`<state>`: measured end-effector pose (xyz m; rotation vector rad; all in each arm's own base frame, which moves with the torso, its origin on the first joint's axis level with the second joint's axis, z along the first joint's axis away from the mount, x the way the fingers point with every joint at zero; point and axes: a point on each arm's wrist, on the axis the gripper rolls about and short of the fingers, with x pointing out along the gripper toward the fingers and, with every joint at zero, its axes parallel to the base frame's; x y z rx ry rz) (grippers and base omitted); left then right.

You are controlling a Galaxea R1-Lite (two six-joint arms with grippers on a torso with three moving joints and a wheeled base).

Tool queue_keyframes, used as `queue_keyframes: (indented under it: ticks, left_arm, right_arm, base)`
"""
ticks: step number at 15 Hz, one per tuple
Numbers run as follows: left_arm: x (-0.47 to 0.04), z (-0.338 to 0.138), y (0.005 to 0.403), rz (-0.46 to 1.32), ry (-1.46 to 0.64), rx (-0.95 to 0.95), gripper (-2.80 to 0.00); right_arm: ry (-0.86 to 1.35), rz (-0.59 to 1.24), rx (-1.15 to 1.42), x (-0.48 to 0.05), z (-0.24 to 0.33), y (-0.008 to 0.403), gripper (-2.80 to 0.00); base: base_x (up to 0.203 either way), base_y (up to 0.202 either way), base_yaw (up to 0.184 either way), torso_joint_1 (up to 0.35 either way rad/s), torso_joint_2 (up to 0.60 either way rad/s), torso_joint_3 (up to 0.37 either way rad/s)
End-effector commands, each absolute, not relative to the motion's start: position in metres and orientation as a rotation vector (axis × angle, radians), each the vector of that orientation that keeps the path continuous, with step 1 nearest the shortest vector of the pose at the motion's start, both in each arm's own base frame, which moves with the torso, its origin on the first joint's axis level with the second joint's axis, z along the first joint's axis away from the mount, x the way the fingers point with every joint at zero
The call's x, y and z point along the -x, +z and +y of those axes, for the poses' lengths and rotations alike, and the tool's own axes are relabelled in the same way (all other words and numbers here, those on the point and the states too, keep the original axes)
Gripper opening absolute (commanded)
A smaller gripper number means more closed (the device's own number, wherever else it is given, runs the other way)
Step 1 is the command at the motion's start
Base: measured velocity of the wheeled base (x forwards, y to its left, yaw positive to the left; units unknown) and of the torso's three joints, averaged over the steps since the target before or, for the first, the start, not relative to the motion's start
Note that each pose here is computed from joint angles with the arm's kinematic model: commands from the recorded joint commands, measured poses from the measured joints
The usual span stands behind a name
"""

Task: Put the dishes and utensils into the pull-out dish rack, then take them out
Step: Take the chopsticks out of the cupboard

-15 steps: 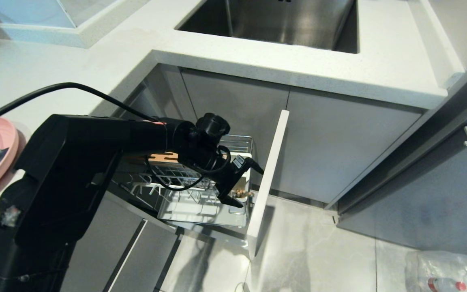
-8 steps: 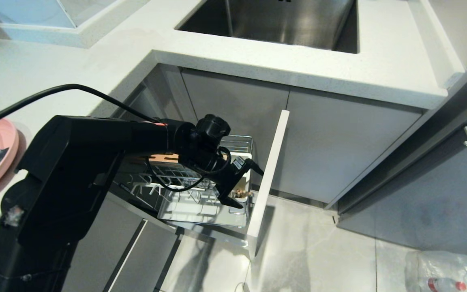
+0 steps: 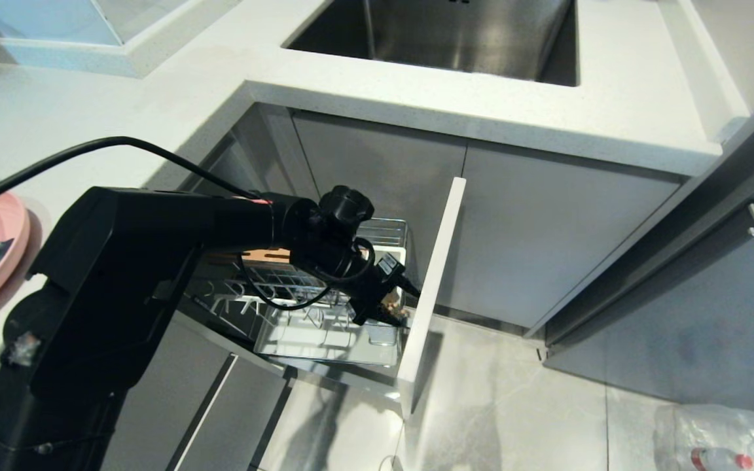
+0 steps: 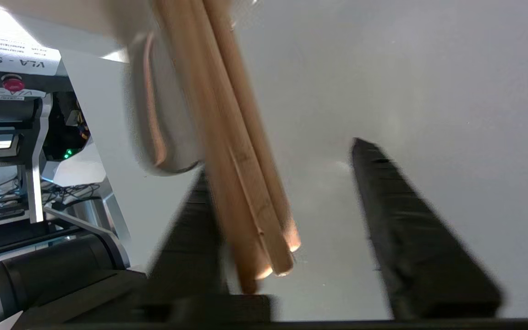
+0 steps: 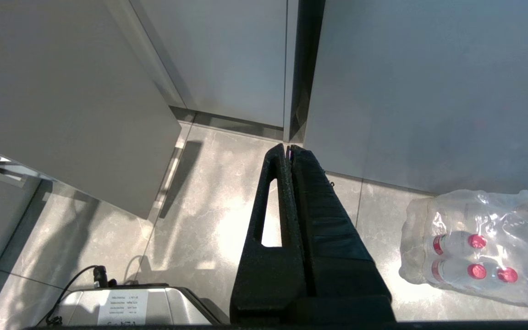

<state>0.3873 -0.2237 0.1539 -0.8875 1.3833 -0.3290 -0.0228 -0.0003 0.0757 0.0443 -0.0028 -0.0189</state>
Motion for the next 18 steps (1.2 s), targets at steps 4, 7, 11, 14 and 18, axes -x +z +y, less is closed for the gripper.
queue_keyframes:
  ticks: [4, 7, 11, 14, 18]
  left_arm:
    - [-0.387, -0.223, 0.155, 1.387, -0.326, 0.893, -2.8]
    - [-0.386, -0.224, 0.156, 1.386, -0.329, 0.893, -2.8]
    - [-0.378, -0.219, 0.18, 1.341, -0.359, 0.903, -2.8]
    - [-0.369, -0.214, 0.2, 1.308, -0.384, 0.91, -2.8]
    - [-0.362, -0.212, 0.213, 1.291, -0.399, 0.916, -2.8]
  right_arm:
    - [-0.018, -0.003, -0.045, 0.023, 0.0, 0.076, -2.8]
    - [-0.019, -0.003, -0.044, 0.023, 0.0, 0.076, -2.8]
    - [-0.018, -0.003, -0.045, 0.023, 0.0, 0.076, -2.8]
    - [-0.019, -0.003, -0.045, 0.023, 0.0, 0.076, -2.8]
    - [-0.018, -0.003, -0.045, 0.023, 0.0, 0.076, -2.8]
  base:
    - [0.0, 0.0, 0.0, 0.0, 0.0, 0.0]
    - [0.0, 0.0, 0.0, 0.0, 0.0, 0.0]
    - [0.0, 0.0, 0.0, 0.0, 0.0, 0.0]
    - [0.0, 0.0, 0.0, 0.0, 0.0, 0.0]
    - [0.0, 0.0, 0.0, 0.0, 0.0, 0.0]
